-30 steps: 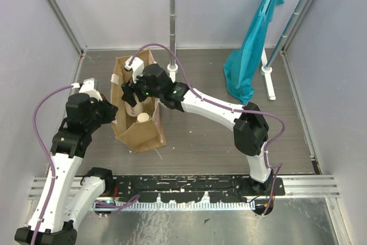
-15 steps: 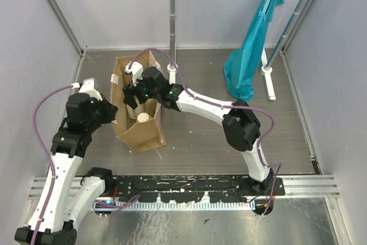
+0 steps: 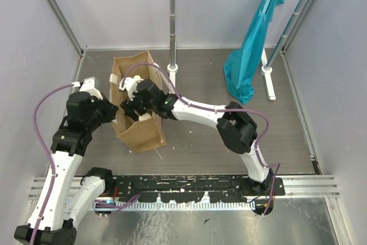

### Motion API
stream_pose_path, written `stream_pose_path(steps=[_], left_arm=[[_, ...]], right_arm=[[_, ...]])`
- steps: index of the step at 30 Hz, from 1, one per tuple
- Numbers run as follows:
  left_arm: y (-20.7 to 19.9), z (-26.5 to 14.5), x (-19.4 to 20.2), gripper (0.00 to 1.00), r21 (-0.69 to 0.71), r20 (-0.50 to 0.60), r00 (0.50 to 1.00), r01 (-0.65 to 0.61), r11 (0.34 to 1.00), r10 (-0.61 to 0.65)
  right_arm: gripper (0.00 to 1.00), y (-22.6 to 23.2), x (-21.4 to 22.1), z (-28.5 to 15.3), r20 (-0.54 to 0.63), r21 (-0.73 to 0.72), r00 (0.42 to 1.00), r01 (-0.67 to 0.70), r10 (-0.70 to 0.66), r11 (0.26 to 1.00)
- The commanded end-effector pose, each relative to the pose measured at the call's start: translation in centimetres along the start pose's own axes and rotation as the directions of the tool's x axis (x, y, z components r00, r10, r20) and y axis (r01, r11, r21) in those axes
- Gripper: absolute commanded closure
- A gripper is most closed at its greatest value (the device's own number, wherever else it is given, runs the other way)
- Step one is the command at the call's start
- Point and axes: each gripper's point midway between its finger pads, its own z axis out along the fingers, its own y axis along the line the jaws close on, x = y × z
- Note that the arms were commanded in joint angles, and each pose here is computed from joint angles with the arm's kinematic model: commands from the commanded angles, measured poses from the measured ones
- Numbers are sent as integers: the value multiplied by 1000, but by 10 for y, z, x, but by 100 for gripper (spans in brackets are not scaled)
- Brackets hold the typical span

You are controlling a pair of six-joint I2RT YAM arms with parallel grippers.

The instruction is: Place the personal care products into the canvas bag

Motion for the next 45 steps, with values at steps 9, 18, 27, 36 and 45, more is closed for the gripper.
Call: stream_pose_path(steps=[9, 18, 27, 36, 45], left_arm=[[-6, -8, -13, 100, 17, 28, 1000, -9, 1000, 8], [-6, -7, -14, 100, 17, 29, 1000, -4, 1000, 3], [-4, -8, -16, 100, 3, 31, 999, -9, 1000, 9], [-2, -7, -15, 99, -9, 25, 1000, -6, 1000, 6], [-7, -9, -22, 42, 7, 45, 999, 5, 1000, -5]], right_arm=[[64, -7, -2, -7, 22, 79, 996, 89, -91, 993], [0, -16, -50, -37, 116, 145, 990, 66, -83, 987], [0, -23, -139, -98, 302, 206, 950, 11, -74, 979], [0, -53, -171, -221, 398, 403, 915, -107, -69, 909], [0, -91, -47, -277, 226, 560, 972, -185, 66, 808]])
